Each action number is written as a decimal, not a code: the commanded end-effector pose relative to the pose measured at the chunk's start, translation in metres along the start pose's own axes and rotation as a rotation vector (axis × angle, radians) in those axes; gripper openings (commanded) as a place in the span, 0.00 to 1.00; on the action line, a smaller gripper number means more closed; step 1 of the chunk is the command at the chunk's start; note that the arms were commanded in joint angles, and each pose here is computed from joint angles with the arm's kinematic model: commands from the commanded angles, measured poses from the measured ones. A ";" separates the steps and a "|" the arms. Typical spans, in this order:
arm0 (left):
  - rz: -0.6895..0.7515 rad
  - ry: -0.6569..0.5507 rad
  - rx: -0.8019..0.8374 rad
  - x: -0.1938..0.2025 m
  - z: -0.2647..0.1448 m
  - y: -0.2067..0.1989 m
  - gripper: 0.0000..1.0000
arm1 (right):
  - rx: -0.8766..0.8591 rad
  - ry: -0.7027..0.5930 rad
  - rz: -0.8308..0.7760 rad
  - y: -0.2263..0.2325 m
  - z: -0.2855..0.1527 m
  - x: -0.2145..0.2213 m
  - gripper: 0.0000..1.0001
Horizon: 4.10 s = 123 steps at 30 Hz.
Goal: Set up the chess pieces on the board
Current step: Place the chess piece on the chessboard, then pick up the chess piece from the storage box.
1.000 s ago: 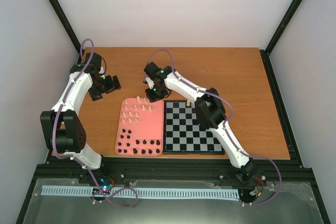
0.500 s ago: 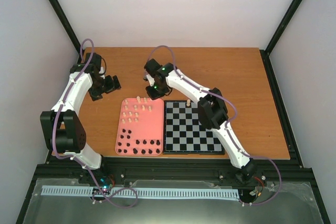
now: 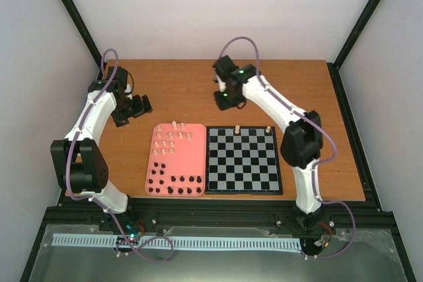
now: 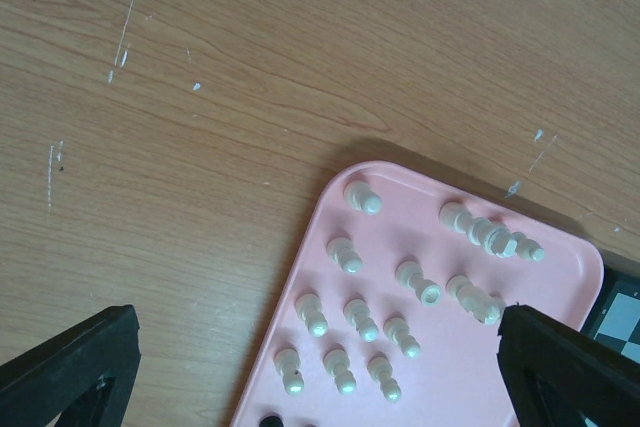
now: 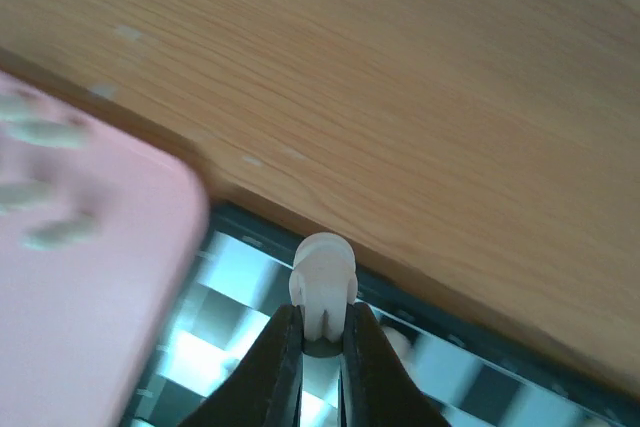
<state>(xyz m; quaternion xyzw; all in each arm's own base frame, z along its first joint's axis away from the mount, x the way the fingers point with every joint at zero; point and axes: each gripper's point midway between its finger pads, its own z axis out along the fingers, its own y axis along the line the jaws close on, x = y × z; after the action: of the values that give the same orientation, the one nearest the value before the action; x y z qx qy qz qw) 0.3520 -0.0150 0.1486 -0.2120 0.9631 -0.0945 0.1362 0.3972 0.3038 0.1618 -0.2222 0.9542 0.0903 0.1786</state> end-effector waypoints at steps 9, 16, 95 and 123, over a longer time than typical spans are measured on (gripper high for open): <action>0.006 -0.032 0.023 -0.003 -0.008 -0.005 1.00 | 0.211 0.119 0.215 -0.131 0.003 0.080 0.07; 0.004 -0.021 0.020 -0.003 -0.005 -0.005 1.00 | 0.196 0.171 0.243 -0.138 0.013 0.109 0.07; 0.003 -0.011 0.021 -0.004 -0.001 -0.005 1.00 | 0.171 0.107 0.199 -0.132 0.003 0.081 0.51; -0.001 -0.014 0.026 -0.003 -0.001 -0.006 1.00 | -0.366 -0.011 -0.193 0.121 0.082 -0.024 0.50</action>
<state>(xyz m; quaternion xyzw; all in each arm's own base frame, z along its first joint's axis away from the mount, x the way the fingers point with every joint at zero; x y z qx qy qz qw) 0.3528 -0.0166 0.1475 -0.2112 0.9627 -0.0994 0.1367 0.3964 0.4220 0.1057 -0.3151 0.9097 0.2239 0.1517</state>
